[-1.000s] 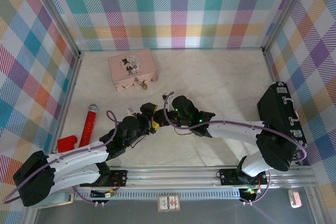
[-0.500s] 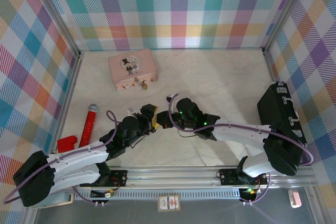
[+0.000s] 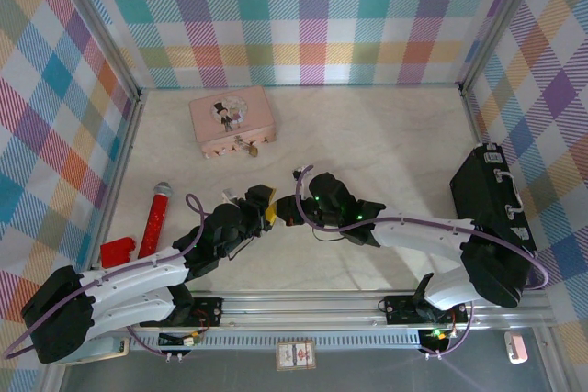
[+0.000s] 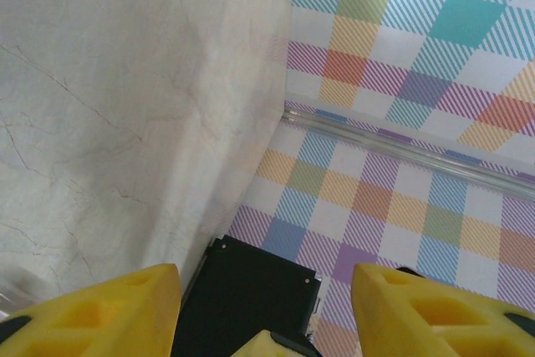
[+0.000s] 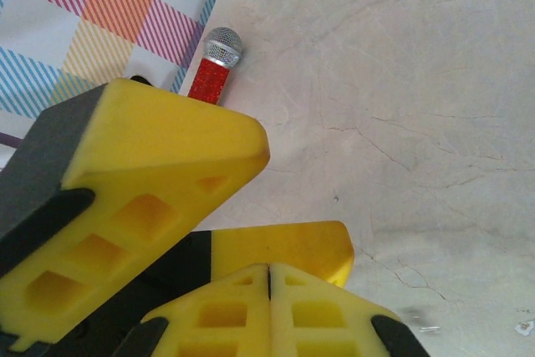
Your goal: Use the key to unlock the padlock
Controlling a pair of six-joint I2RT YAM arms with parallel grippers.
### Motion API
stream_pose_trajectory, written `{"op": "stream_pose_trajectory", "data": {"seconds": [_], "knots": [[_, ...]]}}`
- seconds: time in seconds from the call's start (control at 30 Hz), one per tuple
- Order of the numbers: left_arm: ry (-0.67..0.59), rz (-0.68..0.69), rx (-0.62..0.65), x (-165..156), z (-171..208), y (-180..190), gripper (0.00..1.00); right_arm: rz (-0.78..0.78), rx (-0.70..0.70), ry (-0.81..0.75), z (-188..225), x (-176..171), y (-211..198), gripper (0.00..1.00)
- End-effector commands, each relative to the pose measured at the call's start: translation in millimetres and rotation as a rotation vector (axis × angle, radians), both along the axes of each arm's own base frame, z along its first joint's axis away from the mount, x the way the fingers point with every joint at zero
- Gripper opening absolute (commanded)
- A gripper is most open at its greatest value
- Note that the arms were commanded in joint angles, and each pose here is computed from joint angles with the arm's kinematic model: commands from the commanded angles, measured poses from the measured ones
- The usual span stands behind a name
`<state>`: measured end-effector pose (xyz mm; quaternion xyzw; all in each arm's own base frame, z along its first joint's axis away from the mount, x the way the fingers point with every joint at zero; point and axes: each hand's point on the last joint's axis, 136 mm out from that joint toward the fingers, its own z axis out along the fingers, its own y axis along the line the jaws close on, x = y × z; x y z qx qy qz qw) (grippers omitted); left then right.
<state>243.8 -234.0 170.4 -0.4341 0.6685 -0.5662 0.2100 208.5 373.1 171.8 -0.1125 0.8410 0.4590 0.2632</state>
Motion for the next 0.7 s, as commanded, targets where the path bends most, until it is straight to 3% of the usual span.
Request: {"op": "stream_pose_trajectory", "data": {"seconds": [0.0,0.1,0.17,0.37,0.47,0.67], "knots": [[-0.012,0.001,0.015,-3,-2,2,0.52,-0.005,0.012,-0.021,12,-3,-4,0.00],[-0.009,0.002,0.021,-3,-5,3,0.39,-0.017,-0.016,-0.024,10,-3,-9,0.00],[-0.008,0.001,0.067,-2,-11,8,0.37,-0.030,-0.051,-0.029,7,-3,-17,0.02],[0.103,-0.068,0.522,-14,-39,64,0.47,-0.155,-0.324,0.005,-29,-6,-76,0.20],[0.114,-0.073,0.618,-23,-45,87,0.55,-0.169,-0.435,0.079,-58,-15,-95,0.29],[0.099,-0.112,0.760,-29,-34,104,0.65,-0.120,-0.553,0.233,-105,-34,-100,0.37]]}}
